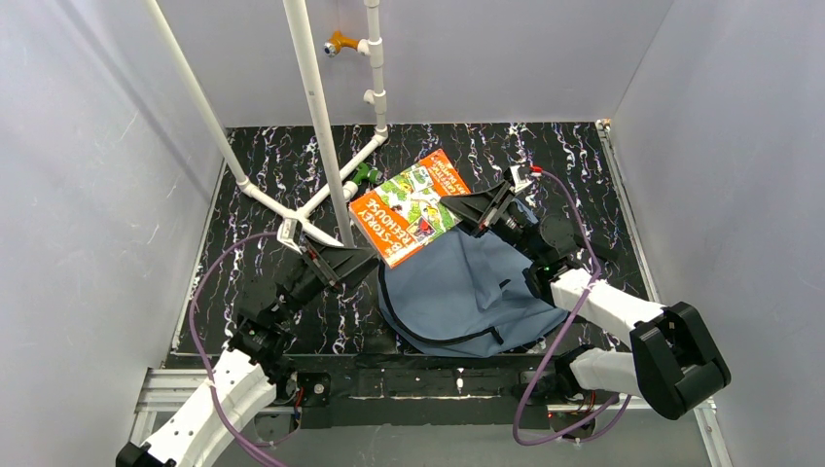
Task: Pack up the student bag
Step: Pick up the book from the center of the board.
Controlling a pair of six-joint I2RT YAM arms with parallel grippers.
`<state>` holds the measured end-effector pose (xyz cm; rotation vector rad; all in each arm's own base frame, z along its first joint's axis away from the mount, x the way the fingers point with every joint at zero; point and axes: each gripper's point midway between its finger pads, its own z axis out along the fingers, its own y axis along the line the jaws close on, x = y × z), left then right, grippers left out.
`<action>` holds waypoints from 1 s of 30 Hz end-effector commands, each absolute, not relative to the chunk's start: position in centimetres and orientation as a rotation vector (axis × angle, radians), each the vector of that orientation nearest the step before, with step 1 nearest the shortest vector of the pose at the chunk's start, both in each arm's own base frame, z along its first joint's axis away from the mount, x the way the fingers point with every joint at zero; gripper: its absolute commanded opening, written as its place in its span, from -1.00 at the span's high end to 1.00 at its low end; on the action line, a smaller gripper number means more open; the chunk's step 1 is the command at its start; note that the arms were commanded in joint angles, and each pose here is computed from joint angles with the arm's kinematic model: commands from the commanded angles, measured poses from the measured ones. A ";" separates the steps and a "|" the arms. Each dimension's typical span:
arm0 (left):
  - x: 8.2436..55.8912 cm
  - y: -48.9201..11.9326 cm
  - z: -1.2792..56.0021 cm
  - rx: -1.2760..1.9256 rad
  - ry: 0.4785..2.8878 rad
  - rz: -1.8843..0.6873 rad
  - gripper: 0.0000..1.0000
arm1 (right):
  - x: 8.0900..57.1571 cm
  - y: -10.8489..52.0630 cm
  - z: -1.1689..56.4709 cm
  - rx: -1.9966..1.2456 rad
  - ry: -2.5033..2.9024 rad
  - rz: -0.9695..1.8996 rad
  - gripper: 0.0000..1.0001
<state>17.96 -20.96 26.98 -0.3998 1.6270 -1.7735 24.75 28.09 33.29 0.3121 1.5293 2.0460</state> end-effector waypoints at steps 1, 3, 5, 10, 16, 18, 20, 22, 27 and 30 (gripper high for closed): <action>16.0 -21.4 33.1 -0.179 1.502 -1.837 -0.97 | 23.4 27.6 37.2 0.221 1.375 2.107 0.97; 15.8 -21.5 34.0 -0.152 1.474 -1.855 -0.97 | 23.3 27.9 36.7 0.227 1.392 2.113 0.97; 15.9 -21.5 34.5 -0.145 1.444 -1.862 -0.97 | 23.1 28.2 36.4 0.225 1.401 2.120 0.97; 16.8 -21.6 35.3 -0.148 1.431 -1.837 -0.96 | 22.6 28.8 35.5 0.223 1.426 2.121 0.97; 18.1 -21.2 34.7 -0.221 1.415 -1.790 -0.67 | 22.6 29.1 34.5 0.217 1.490 2.028 0.97; 18.6 -20.8 34.2 -0.260 1.408 -1.770 -0.32 | 23.0 29.0 34.1 0.250 1.524 1.958 0.97; 19.1 -20.8 33.4 -0.302 1.425 -1.768 -0.06 | 23.1 29.1 33.7 0.270 1.555 1.892 0.97; 19.4 -21.1 32.7 -0.321 1.452 -1.768 0.06 | 23.1 29.4 33.3 0.274 1.585 1.847 0.97; 19.5 -22.0 32.7 -0.246 1.486 -1.751 0.57 | 22.7 30.6 31.9 0.259 1.630 1.868 0.97; 19.1 -22.0 32.8 -0.185 1.478 -1.720 1.00 | 22.6 31.1 31.1 0.199 1.661 1.842 0.81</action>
